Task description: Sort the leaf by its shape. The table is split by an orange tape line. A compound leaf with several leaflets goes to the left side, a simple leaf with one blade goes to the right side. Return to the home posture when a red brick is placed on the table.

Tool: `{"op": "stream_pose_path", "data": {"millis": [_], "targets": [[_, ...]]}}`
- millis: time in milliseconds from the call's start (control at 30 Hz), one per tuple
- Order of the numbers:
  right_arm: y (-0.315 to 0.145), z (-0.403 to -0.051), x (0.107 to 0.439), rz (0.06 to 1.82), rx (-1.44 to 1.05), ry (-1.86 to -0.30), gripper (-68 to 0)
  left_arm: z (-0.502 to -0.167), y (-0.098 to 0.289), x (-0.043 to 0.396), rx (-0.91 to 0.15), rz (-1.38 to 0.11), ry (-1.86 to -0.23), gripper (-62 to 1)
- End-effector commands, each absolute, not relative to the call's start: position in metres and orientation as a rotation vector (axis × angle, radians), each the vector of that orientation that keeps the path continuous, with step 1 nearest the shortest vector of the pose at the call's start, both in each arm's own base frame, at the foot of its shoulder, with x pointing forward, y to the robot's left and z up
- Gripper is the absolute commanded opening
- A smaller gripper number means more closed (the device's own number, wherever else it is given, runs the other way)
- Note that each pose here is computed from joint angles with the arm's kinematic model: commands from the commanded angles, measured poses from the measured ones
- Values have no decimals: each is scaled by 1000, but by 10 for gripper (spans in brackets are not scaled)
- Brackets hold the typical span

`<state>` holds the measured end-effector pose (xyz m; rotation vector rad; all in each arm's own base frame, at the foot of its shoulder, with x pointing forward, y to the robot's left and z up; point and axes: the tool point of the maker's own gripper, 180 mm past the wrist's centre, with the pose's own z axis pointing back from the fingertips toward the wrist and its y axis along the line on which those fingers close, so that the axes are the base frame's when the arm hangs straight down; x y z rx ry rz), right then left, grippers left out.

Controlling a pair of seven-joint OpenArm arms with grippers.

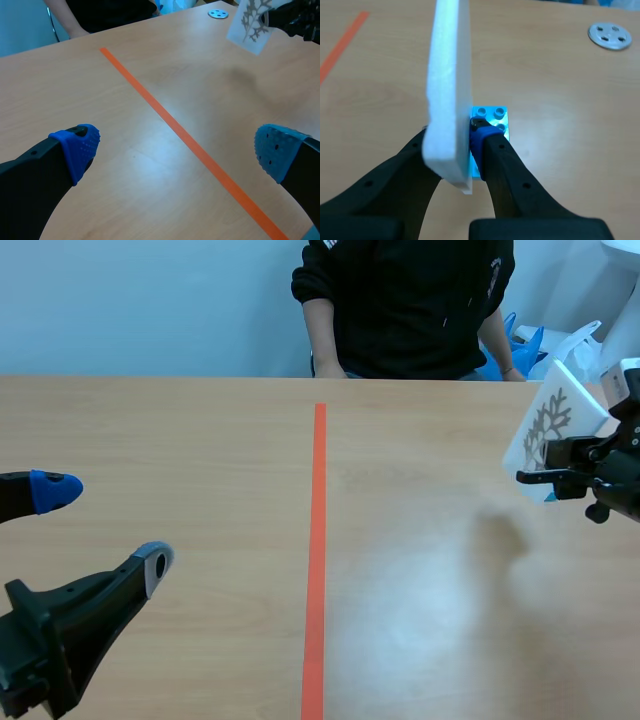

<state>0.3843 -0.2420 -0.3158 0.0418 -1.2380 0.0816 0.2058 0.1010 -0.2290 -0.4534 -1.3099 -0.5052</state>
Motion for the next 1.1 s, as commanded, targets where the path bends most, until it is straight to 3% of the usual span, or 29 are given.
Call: {"op": "stream_pose_path", "data": {"millis": [0,267,600,733,933,1067], "targets": [[-250,-290,404,69,22,-1319,-662,-217,95,207,-477,-503,-1352,14],[-287,-312,422,-37,-56,-1265,-662,-217,95,207,-477,-502,-1352,14],[-310,-334,419,-80,-148,-1191,-644,-217,95,207,-477,-502,-1352,14],[-310,-334,419,-80,-148,-1190,-571,-217,95,207,-477,-502,-1352,14],[-309,-333,420,-78,-142,-1194,-369,-217,95,207,-477,-502,-1352,14],[-302,-322,424,-43,-104,-1220,-286,-217,95,207,-477,-502,-1352,14]]}}
